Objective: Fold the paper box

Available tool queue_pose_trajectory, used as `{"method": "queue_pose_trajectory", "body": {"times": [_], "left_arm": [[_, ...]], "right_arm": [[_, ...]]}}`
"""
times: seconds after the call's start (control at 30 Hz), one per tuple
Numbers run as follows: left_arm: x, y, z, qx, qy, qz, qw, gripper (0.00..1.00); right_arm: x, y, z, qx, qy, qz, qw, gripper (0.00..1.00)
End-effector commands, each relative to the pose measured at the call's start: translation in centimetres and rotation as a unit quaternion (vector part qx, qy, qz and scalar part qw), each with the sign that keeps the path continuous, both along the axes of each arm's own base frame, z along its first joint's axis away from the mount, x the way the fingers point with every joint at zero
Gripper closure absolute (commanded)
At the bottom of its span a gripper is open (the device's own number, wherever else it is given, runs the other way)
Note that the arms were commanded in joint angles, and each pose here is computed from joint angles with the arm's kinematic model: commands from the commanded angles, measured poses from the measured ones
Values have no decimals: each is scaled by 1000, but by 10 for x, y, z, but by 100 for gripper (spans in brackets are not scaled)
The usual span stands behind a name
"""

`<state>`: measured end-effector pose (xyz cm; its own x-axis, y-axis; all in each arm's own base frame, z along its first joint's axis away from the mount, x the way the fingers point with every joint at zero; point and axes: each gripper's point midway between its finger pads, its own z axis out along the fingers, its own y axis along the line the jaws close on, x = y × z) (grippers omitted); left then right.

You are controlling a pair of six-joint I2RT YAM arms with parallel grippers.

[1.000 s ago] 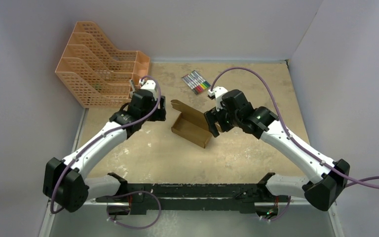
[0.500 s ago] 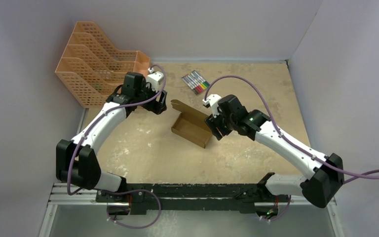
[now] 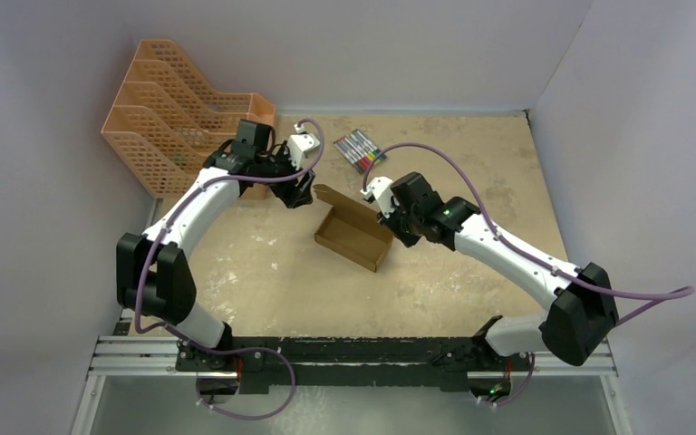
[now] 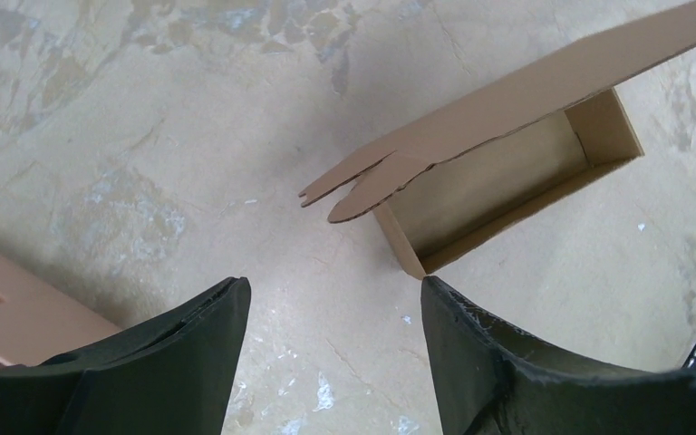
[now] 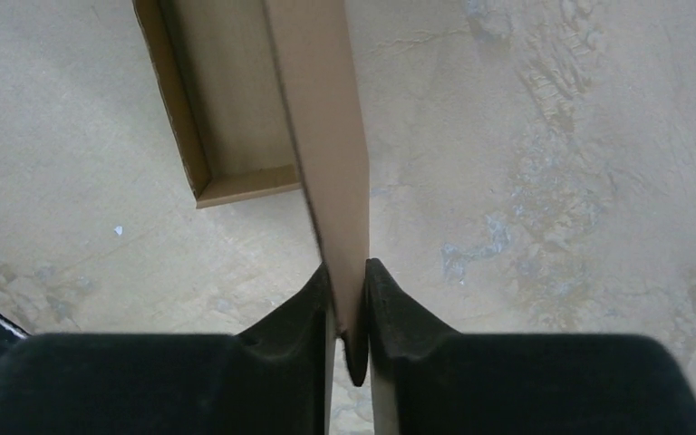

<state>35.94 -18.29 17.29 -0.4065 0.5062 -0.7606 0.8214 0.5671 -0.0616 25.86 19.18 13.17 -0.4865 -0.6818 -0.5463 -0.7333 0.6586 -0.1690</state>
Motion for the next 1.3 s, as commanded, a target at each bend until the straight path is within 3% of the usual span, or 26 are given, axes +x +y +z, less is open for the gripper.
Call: {"method": "queue_pose_trajectory", "body": {"times": [0.0, 0.1, 0.3, 0.63, 0.9, 1.1, 1.27], "left_arm": [[0, -8, 12, -7, -27, -64, 998, 32], [-3, -12, 11, -11, -32, -90, 995, 33], [-9, -17, 7, -7, -65, -161, 985, 35], [7, -27, -1, -12, -120, -210, 970, 41], [7, -36, -17, -30, -114, -243, 963, 57], [-6, -34, -27, -31, -91, -251, 963, 86], [-15, -37, -14, -49, -88, -232, 968, 100]], "right_arm": [[10, 7, 16, 13, -30, 23, 999, 85], [10, 7, 18, 11, -36, 30, 999, 100], [13, 7, 22, 5, -47, 53, 997, 100], [22, 13, 30, 3, -66, 82, 994, 100], [29, 17, 29, 6, -69, 88, 994, 100], [34, 18, 31, 9, -74, 82, 994, 100], [41, 21, 30, 17, -72, 58, 996, 100]]}}
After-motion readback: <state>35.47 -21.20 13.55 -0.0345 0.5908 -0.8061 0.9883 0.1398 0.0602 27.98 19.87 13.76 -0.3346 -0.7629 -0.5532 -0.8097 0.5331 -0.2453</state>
